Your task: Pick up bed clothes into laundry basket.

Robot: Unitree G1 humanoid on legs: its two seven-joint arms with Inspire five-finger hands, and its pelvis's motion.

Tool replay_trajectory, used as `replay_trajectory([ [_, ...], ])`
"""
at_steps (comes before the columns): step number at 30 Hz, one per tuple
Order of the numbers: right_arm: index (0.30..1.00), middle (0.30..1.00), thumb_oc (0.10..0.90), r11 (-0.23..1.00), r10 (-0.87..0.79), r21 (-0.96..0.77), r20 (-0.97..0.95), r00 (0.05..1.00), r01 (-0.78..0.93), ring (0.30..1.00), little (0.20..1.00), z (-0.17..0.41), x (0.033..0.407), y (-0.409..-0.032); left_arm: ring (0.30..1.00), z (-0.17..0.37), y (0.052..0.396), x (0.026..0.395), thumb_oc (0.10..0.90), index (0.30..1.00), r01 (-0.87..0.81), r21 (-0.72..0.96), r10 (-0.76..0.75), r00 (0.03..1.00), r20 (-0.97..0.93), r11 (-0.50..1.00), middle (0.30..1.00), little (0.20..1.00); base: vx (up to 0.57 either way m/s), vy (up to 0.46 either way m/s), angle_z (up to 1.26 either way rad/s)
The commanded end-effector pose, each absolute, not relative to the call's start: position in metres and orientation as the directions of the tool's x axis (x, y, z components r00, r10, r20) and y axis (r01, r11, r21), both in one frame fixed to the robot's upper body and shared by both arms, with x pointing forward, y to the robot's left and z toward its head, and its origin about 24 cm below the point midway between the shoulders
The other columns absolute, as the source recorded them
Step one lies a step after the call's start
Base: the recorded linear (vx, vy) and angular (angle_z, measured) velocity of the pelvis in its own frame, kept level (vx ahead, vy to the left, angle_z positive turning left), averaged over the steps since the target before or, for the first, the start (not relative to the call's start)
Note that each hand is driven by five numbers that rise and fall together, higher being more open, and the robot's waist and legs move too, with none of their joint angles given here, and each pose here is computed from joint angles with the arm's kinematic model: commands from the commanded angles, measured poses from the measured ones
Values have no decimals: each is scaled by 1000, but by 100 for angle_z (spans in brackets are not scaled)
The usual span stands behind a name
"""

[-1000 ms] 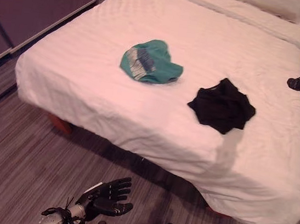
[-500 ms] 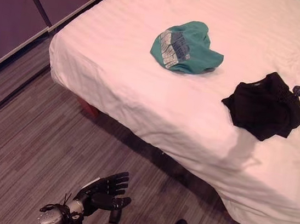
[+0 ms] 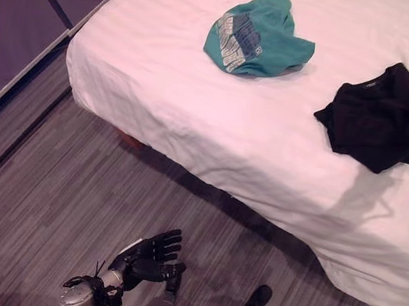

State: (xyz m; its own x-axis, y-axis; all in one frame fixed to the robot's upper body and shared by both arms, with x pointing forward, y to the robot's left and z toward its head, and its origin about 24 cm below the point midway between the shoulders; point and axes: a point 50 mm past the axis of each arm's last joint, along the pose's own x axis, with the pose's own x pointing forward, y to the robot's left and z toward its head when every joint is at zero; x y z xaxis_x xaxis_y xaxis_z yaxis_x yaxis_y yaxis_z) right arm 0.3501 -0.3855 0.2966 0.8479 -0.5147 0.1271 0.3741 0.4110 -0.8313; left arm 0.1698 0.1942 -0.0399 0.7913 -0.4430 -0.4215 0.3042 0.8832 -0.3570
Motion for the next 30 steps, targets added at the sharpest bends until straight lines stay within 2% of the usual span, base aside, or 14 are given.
replay_trajectory([
  [1,900,900,800,399,-518,-742,302,800,538,900,900,351,340,-382,900,-4,169,186,800,900,461,-344,-551,801,-235,818,900,900,-7,-11,8],
  [5,900,900,800,466,-525,-733,221,822,495,900,900,320,347,-384,900,1,166,190,800,900,459,-343,-542,816,-203,820,900,900,10,-31,0],
  [6,356,356,438,479,-519,-737,200,831,476,356,356,314,349,-383,900,1,166,190,800,900,457,-346,-541,817,-201,819,900,900,21,-33,-1],
  [7,300,300,400,486,-515,-746,176,839,455,300,300,307,350,-383,900,1,166,190,800,900,457,-347,-541,817,-199,819,900,900,0,0,0],
  [13,300,300,400,458,-531,-788,128,838,411,300,300,294,346,-392,900,4,167,190,800,900,440,-375,-528,830,-177,816,900,900,0,0,0],
  [18,300,300,400,399,-556,-829,121,822,392,300,300,289,333,-408,900,2,183,189,800,900,317,-455,-426,890,-161,833,900,900,0,0,0],
  [21,300,300,400,444,-549,-818,75,832,366,300,300,256,323,-420,900,3,209,189,800,900,169,-497,-270,953,-138,851,900,900,0,0,0],
  [23,300,300,400,462,-545,-812,55,836,355,300,300,242,319,-423,900,8,219,190,800,900,136,-488,-219,969,-116,862,900,900,0,0,0],
  [25,300,300,400,501,-498,-819,-10,867,278,300,300,192,302,-424,900,21,253,192,800,900,-37,-534,24,999,-31,845,900,900,0,0,0],
  [27,300,300,400,525,-464,-815,-34,885,244,300,300,162,280,-422,900,35,278,190,800,900,-129,-536,178,983,40,834,900,900,0,0,0],
  [28,300,300,400,527,-470,-814,-37,882,246,300,300,160,277,-424,900,36,277,190,800,900,-125,-533,172,984,39,837,900,900,0,0,0],
  [29,300,300,400,534,-478,-809,-48,877,247,300,300,148,262,-428,900,47,290,190,800,900,-155,-531,240,966,95,833,900,900,54,-27,-1],
  [30,300,300,400,542,-552,-784,-59,832,304,300,300,132,224,-446,900,74,307,193,800,900,-164,-479,289,936,200,862,900,900,75,-47,6],
])
